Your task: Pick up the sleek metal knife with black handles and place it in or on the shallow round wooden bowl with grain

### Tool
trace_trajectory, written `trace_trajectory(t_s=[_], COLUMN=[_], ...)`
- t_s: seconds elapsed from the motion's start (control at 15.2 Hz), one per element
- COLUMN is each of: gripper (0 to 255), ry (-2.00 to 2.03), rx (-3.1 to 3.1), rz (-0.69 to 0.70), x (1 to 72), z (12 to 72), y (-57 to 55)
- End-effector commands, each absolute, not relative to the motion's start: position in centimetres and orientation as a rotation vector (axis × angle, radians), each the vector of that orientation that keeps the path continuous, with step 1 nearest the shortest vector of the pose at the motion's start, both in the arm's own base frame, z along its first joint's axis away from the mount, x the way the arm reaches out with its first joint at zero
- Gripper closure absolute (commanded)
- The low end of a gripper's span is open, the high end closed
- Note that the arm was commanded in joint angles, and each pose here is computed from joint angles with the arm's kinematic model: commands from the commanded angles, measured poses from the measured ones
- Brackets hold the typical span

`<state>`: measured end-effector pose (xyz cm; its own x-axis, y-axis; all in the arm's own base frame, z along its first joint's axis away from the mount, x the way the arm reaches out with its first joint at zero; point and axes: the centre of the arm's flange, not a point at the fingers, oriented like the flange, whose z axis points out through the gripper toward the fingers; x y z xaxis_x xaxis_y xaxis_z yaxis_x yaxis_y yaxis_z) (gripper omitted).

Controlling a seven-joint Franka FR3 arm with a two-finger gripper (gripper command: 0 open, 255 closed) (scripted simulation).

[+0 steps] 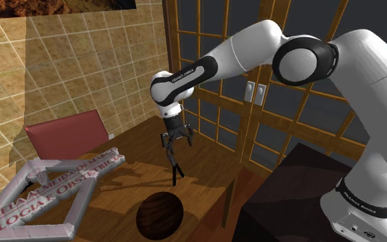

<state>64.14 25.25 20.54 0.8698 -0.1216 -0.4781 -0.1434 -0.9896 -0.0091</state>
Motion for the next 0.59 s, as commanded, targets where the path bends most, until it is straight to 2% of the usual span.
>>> trace_trajectory(t_s=[0.0,0.53], gripper=[0,0], ry=[0.217,0.219], rx=[-2.985,-2.979], rz=[0.789,0.804], x=[65.4,64.6], z=[18.2,14.3], y=[26.6,27.7])
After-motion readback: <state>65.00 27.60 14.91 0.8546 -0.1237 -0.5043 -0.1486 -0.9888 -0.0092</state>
